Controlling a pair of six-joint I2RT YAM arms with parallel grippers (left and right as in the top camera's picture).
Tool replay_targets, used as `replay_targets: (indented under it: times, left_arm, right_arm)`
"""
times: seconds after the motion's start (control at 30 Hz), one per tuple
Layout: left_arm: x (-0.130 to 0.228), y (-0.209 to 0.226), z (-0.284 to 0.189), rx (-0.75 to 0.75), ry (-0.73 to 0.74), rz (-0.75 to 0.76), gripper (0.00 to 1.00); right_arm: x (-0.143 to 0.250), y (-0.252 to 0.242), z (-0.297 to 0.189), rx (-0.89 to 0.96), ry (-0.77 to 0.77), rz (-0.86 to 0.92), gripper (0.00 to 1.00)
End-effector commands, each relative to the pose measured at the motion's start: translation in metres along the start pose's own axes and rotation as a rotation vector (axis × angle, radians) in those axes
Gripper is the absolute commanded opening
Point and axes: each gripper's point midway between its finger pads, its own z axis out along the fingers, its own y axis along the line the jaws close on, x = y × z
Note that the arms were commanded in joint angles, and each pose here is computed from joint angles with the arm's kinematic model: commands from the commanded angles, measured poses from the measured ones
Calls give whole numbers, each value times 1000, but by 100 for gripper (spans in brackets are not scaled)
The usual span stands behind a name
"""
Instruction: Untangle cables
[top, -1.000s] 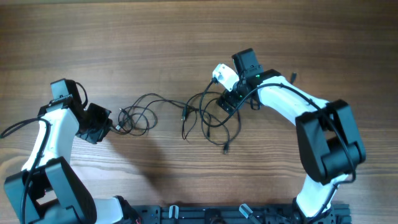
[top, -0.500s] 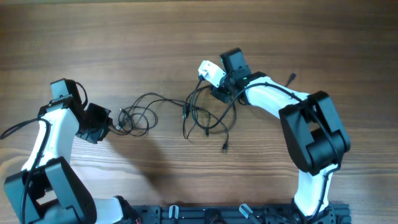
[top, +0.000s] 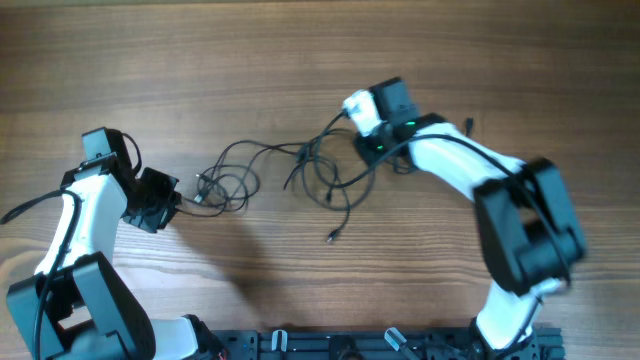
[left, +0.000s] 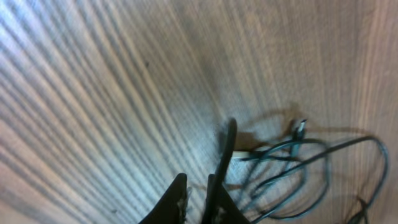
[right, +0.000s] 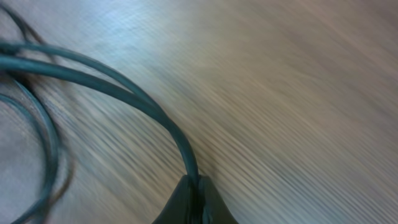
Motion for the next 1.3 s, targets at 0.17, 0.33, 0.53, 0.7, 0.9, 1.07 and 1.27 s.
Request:
replay_targets:
  times: [0.17,0.33,0.53,0.7,0.9,1.07,1.27]
  left_arm:
    - [4,2,2,-11,17,-7,12]
    - [2,0,2,-3,8,-5,12]
    - [1,0,2,-4,3,-4,12]
    - [-2,3,2,-22,-15,3,12]
    - [-2,3,2,-22,-15,4,4]
    - [-2,4,2,-24,-15,124,4]
    - [-8,9,2,-58,-43,199,4]
  right_arm:
    - [-115,-5,-208,-28,-584,107,4]
    - [-128,3,-269,2,-734,53,4]
    - [-125,-9,-273,82,-727,66,4]
    - [-138,-59,-327,301,-925,325,4]
    - [-173,-55,-439,212,-1373,269,4]
    - [-148,-119,-471,451,-1475,485,4]
    - [-63,-196,-436,804,-1233,896,4]
